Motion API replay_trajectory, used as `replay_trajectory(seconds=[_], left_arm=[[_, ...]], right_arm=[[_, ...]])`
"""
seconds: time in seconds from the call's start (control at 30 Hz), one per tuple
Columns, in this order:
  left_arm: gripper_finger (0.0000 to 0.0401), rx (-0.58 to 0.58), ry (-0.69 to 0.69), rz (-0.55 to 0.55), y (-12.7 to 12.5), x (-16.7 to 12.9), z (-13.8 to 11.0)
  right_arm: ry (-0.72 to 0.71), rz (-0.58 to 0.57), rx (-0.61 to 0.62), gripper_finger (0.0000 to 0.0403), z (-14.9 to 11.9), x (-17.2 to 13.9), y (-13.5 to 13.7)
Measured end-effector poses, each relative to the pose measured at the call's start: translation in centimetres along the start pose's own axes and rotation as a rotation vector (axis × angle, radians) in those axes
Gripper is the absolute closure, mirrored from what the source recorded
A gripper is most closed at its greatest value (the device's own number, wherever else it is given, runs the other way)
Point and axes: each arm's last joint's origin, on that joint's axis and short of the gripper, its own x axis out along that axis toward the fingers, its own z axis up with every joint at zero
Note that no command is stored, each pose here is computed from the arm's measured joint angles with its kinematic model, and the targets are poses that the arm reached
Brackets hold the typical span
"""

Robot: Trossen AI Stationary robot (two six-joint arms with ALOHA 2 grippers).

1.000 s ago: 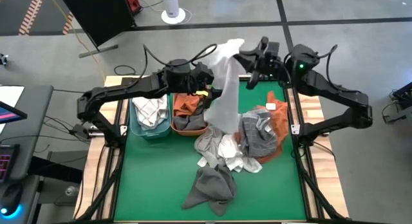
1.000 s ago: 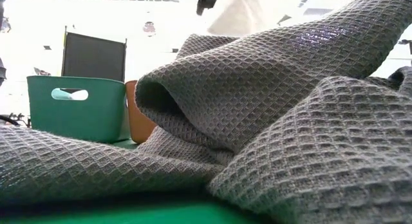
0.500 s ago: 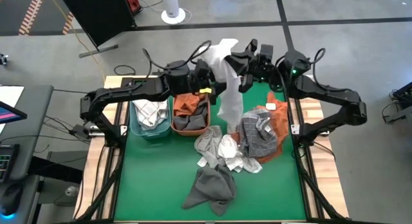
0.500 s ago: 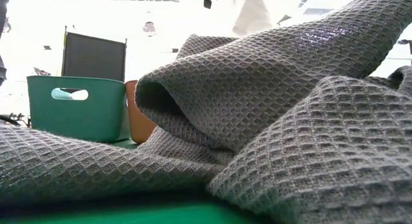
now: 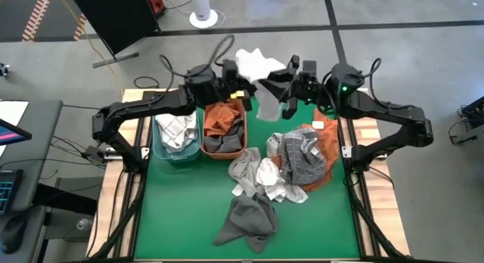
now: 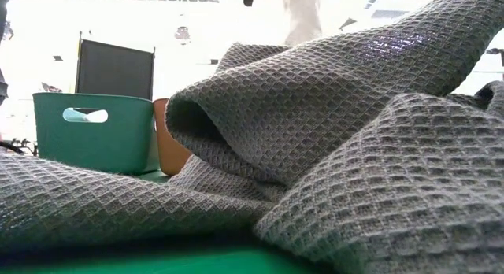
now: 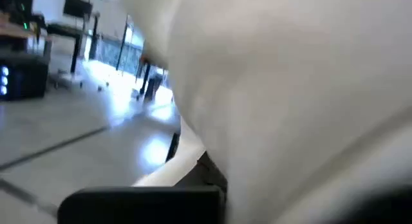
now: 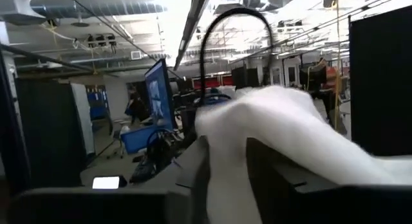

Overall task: Sort towels by color in basket
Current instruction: Put the white towel into the blue bin

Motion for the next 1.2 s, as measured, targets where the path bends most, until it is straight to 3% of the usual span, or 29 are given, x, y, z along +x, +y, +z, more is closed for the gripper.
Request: replay_trajectory(seconds=[0.2, 0.33, 0.5, 0.73, 1.2], left_arm=[[0.0399, 0.095, -0.087, 0.005, -0.2, -3.0, 4.4], [0.0399, 0.18, 0.007, 0.065, -0.3, -5.8, 6.1], [0.04, 0.201, 0.147, 0.242, -0.3, -10.2, 7.6], [0.04, 0.187, 0.232, 0.464, -0.2, -15.3, 8.9], [0.0401, 0.022, 0.3, 0.569, -0.6, -23.3, 10.3]], right_arm=[[0.052, -0.018, -0.002, 0.0186, 1.0, -1.8, -0.2], [0.138, -0.055, -0.008, 0.0156, 1.0, -3.0, -0.6], [0.272, -0.11, -0.008, 0.0154, 0.0, -3.6, -1.5], [0.321, -0.14, -0.01, 0.0157, -1.1, -2.9, -2.3], [0.338, -0.154, -0.011, 0.0157, -1.6, -2.5, -2.7]])
